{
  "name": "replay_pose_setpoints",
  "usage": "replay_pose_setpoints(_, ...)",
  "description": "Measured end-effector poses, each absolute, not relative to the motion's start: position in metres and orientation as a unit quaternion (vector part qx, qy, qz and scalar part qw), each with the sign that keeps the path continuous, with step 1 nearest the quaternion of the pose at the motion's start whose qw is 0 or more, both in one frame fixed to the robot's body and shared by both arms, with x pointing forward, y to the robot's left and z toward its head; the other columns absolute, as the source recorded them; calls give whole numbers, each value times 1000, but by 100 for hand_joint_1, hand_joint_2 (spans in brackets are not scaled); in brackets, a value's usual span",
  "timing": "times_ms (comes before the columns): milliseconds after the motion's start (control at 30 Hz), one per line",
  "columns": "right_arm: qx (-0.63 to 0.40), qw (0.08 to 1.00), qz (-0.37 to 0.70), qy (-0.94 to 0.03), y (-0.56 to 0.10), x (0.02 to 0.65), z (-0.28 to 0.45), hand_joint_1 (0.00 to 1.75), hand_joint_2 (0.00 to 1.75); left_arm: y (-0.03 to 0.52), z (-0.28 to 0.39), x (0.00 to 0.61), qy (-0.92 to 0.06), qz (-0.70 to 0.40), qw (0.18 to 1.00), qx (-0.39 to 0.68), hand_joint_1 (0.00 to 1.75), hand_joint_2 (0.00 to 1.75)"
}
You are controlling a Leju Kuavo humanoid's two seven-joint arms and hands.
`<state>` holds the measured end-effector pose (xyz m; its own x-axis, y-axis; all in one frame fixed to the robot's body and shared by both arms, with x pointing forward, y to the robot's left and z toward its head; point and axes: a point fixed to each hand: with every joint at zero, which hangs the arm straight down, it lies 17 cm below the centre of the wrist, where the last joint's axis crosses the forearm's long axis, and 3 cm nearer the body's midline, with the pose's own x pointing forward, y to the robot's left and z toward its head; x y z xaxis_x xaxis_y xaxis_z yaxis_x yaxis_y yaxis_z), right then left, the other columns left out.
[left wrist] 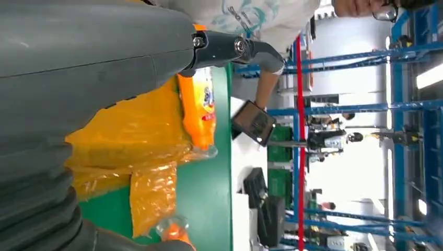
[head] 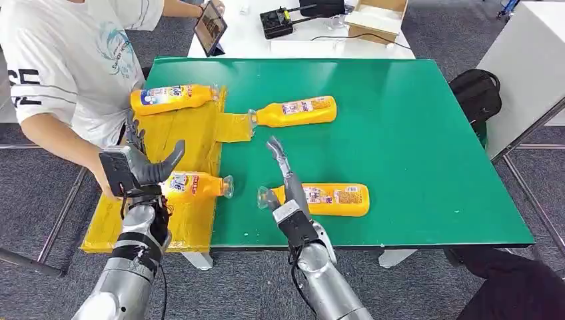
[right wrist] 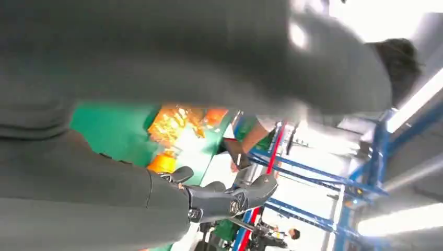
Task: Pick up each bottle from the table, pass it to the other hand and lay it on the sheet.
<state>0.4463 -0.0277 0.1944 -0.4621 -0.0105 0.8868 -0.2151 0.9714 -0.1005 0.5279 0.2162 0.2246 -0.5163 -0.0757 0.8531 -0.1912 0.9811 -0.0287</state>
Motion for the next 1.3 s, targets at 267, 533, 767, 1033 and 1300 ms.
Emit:
replay_pose_setpoints(267,-95,573,349,-735,-87,497,104,0,175,221,193,479,-858,79,495,112,0,175)
replay_pose_setpoints(533,-172,599,411,-666,-183,514,49,0,175,196,200,443,-869,72,477,110,0,175)
replay_pose_setpoints(767,-186,602,423,-651,-202,517,45,0,175,191,206,439,-874,69,469,111,0,175)
replay_pose_setpoints(1033,-190,605,425,-646,-208,518,43,0,175,185,209,436,-876,65,466,106,0,175)
replay_pose_setpoints(1300,-192,605,426,-645,-210,519,43,0,175,185,209,436,-876,65,465,106,0,175)
